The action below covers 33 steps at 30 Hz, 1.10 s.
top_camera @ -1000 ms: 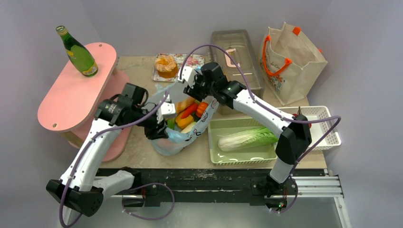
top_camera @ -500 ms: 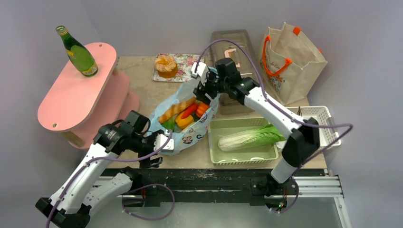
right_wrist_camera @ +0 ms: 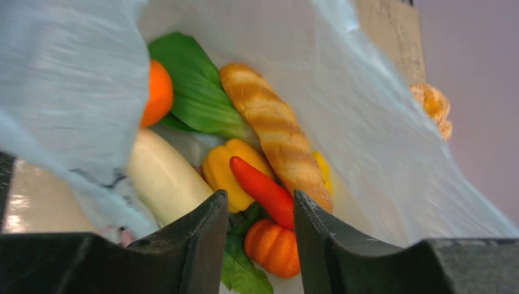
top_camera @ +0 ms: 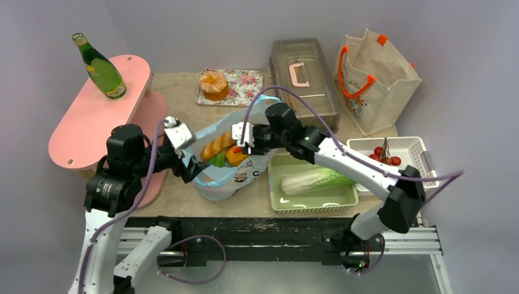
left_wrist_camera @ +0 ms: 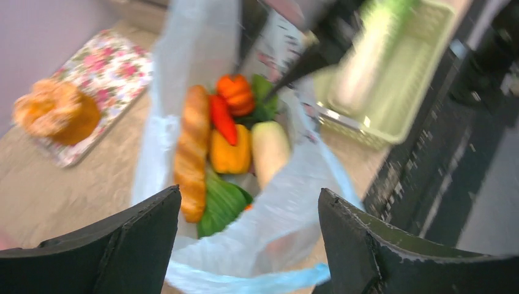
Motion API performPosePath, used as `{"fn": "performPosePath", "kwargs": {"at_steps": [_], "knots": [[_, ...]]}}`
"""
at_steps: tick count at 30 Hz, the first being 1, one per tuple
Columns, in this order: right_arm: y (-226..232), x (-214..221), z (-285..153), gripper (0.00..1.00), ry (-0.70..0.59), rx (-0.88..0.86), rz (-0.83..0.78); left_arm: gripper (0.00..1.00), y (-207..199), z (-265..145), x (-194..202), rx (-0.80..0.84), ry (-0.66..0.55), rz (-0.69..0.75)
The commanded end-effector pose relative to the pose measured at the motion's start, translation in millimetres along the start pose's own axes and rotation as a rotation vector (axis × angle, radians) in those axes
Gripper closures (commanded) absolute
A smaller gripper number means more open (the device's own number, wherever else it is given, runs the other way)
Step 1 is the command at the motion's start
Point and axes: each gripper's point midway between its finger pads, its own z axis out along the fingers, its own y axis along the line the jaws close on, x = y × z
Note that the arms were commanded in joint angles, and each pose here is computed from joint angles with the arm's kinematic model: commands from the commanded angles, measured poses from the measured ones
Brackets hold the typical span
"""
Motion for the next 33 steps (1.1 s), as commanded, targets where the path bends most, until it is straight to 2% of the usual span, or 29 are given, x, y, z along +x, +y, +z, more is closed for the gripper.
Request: {"fn": "performPosePath", "kwargs": {"at_steps": [1,4,5,8,10,13,18,23,25,27,30,33], "knots": [[-25.9,21.7,33.4,0.62,0.049,0.099,-0.108,0.21,39.5,-2.9,-40.6,-0.116,-0.156,-0.121],[-27.5,35.6,48.8,0.62,0.077,0.101,-0.108,0.23,49.3,1.5,-28.7,-0.154,-0.129,-0.123],[-23.5,42.1,52.1,0.58,0.091,0.083,-0.115,0.23,50.2,2.9,-23.5,-0.159,-0.119,-0.122],[0.6,66.7,57.9,0.36,0.127,-0.007,-0.163,0.22,52.2,5.0,-12.3,-0.177,-0.097,-0.124],[17.8,78.8,58.8,0.3,0.133,-0.066,-0.182,0.22,53.7,5.9,-8.3,-0.186,-0.089,-0.128],[23.7,90.7,64.4,0.29,0.142,-0.074,-0.201,0.21,55.5,7.7,-6.2,-0.191,-0.084,-0.141],[-8.3,82.3,86.2,0.3,0.125,0.037,-0.171,0.21,56.2,9.2,-2.8,-0.191,-0.07,-0.166],[-23.9,96.8,102.3,0.31,0.15,0.115,-0.226,0.21,55.2,10.0,-0.4,-0.188,-0.066,-0.173],[-19.6,108.8,112.2,0.35,0.165,0.096,-0.254,0.2,56.9,10.0,0.0,-0.194,-0.063,-0.167],[-20.7,116.5,117.8,0.43,0.169,0.109,-0.283,0.2,59.0,9.7,0.0,-0.204,-0.062,-0.16],[-34.7,98.0,110.4,0.66,0.126,0.17,-0.311,0.2,59.8,9.3,0.1,-0.207,-0.058,-0.156],[-52.3,48.7,88.6,0.93,0.027,0.215,-0.252,0.2,59.7,8.9,1.7,-0.211,-0.054,-0.157]]}}
